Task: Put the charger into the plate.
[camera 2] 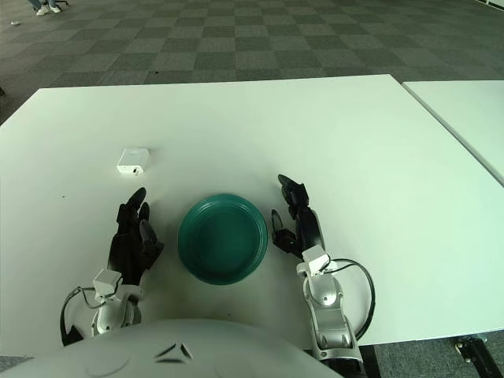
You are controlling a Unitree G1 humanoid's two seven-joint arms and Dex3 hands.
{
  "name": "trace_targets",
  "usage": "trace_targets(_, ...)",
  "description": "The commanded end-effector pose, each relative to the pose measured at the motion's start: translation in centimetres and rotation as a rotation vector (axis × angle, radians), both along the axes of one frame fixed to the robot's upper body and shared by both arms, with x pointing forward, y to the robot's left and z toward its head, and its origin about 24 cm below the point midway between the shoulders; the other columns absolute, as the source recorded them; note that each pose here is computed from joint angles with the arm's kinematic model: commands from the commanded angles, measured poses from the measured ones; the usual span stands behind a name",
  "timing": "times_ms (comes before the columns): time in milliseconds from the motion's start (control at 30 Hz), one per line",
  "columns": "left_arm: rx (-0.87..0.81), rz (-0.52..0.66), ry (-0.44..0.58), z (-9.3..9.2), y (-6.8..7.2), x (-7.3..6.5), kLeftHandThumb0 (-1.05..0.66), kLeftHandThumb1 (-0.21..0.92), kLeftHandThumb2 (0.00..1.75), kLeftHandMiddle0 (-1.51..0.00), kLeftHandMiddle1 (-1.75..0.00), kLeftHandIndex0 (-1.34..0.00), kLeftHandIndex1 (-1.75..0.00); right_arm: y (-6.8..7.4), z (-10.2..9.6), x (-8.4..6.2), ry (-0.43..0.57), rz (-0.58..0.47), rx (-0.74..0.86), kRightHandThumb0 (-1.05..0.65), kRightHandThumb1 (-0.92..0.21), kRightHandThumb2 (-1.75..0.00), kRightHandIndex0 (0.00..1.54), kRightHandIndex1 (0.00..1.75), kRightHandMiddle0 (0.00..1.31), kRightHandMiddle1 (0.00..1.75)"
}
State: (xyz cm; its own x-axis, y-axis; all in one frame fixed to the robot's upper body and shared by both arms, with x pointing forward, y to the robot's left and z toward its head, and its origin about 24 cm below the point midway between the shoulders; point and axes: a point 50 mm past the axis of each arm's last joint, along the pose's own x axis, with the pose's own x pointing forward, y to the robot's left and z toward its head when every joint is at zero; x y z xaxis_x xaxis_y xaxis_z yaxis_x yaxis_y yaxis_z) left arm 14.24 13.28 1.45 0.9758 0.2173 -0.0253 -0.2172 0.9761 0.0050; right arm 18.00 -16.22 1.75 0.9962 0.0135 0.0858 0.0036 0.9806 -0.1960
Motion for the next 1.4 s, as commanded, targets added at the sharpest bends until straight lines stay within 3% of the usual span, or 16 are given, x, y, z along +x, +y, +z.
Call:
trace_targets(0,0.086,0.034,0.004,0.3,0.4,0.4,-0.83,0.92,0.95,-0.29,-0.01,0.00,-0.73,-0.1,-0.7,-0.2,0.047,-0.003,-0.010,-0.75,-0.92,-0.76,0.27,0.00,0.00,0.64)
trace_targets(233,0.311,0.079,-0.069,2.7,3.1,2.1,-0.81,0.92,0.90,-0.30,-0.02,0.00,-0.78,-0.2,-0.8,0.0,0.046,-0.007,-0.013,-0.75,-0.92,-0.76,0.27,0.00,0.00,0.63)
trace_targets(333,0.519,0.101,-0.148,4.9,5.7,3.1,-0.82,0.92,0.89,-0.32,-0.03,0.00,-0.81,-0.3,-0.8,0.1,0.045,-0.006,-0.012,-0.75,-0.92,-0.76,0.27,0.00,0.00,0.64)
trace_targets(433,0.736,0.117,-0.261,7.2,9.1,5.7,-0.86,0.92,0.84,-0.38,-0.05,0.00,-0.87,-0.4,-0.9,0.2,0.046,-0.010,-0.013,-0.75,-0.92,-0.76,0.27,0.00,0.00,0.65)
trace_targets(533,0.873,0.085,-0.338,9.4,11.3,7.0,-0.92,0.92,0.78,-0.42,-0.07,0.00,-0.93,-0.6,-1.1,0.2,0.043,-0.015,-0.023,-0.75,-0.92,-0.76,0.27,0.00,0.00,0.66)
trace_targets(733,1.114,-0.045,-0.399,13.0,12.2,7.3,-1.02,0.92,0.71,-0.43,-0.07,0.00,-0.94,-1.1,-1.3,0.5,0.046,-0.016,-0.054,-0.75,-0.92,-0.77,0.28,0.01,0.00,0.65)
trace_targets(800,1.242,-0.122,-0.379,15.3,12.4,7.7,-1.04,0.92,0.67,-0.42,-0.06,0.00,-0.94,-1.3,-1.5,0.7,0.055,-0.011,-0.050,-0.75,-0.92,-0.77,0.29,0.01,0.00,0.65)
trace_targets(900,1.317,-0.180,-0.346,16.7,12.6,8.5,-1.04,0.92,0.62,-0.40,-0.05,0.00,-0.93,-1.4,-1.7,0.9,0.065,-0.004,-0.040,-0.75,-0.92,-0.77,0.30,0.02,0.00,0.65)
trace_targets(1000,1.347,-0.215,-0.313,17.5,12.7,9.9,-1.05,0.92,0.57,-0.38,-0.04,0.00,-0.92,-1.6,-1.9,1.1,0.076,-0.001,-0.033,-0.76,-0.92,-0.77,0.30,0.02,0.00,0.65)
trace_targets(1100,1.410,-0.266,-0.250,18.2,13.0,12.2,-1.05,0.92,0.53,-0.36,-0.03,0.00,-0.91,-1.7,-2.2,1.3,0.086,0.001,-0.028,-0.77,-0.92,-0.78,0.30,0.01,0.00,0.65)
trace_targets(1200,1.491,-0.335,-0.187,17.7,12.7,14.4,-1.05,0.92,0.51,-0.33,-0.01,0.00,-0.94,-1.6,-2.3,1.2,0.087,0.012,-0.027,-0.77,-0.92,-0.78,0.30,0.01,0.00,0.65)
trace_targets(1367,1.568,-0.452,-0.102,16.2,12.6,15.6,-1.05,0.92,0.46,-0.29,-0.01,0.00,-1.02,-1.0,-2.0,1.0,0.065,0.029,-0.033,-0.77,-0.92,-0.77,0.29,0.01,0.00,0.64)
